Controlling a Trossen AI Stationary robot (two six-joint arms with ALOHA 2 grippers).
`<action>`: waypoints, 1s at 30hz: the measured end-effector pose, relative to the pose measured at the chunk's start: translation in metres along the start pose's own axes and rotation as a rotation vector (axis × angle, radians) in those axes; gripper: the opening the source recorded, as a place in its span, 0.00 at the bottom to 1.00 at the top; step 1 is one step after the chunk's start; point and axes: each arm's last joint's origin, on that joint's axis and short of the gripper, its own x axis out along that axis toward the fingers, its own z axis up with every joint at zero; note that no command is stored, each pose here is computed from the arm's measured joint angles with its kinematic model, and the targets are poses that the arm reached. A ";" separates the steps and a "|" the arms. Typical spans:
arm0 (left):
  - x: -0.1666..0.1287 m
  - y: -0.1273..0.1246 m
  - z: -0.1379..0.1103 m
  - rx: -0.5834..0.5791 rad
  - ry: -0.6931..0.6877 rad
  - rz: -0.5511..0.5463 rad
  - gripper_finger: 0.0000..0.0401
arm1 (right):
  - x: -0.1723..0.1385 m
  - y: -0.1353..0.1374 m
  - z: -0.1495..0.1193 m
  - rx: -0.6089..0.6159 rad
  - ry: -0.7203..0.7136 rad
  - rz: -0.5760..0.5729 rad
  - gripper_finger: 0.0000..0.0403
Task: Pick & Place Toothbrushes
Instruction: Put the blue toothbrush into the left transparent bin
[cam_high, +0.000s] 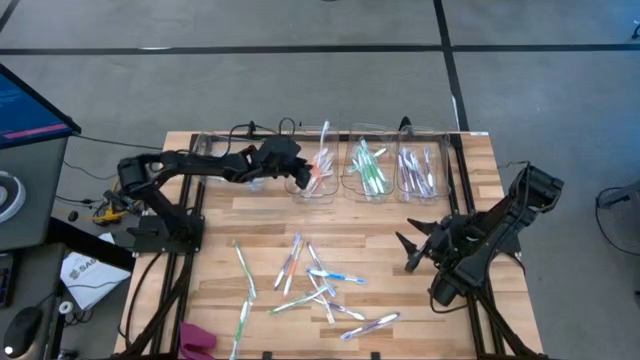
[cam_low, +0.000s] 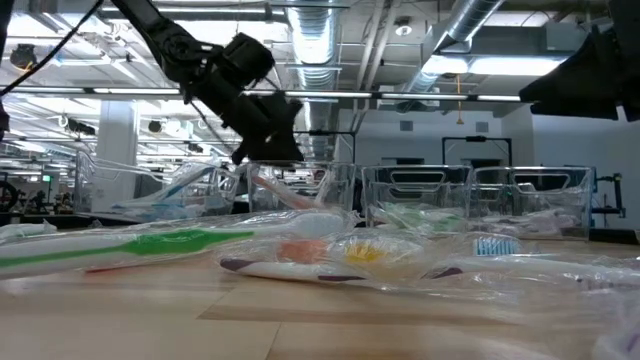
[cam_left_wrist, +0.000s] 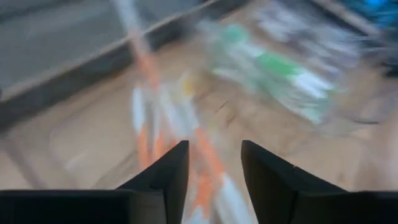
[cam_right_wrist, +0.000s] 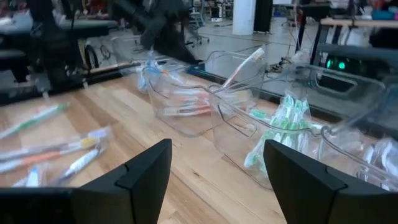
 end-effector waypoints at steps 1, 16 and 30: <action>-0.004 -0.002 0.003 0.037 -0.008 -0.034 0.36 | -0.001 0.001 -0.001 -0.022 0.001 0.006 0.62; -0.115 -0.103 -0.022 0.427 -0.080 -0.575 0.33 | -0.008 0.052 0.011 -0.385 0.098 0.122 0.62; -0.161 -0.129 -0.111 0.412 0.010 -0.632 0.30 | 0.051 0.103 0.030 -0.347 0.425 0.571 0.62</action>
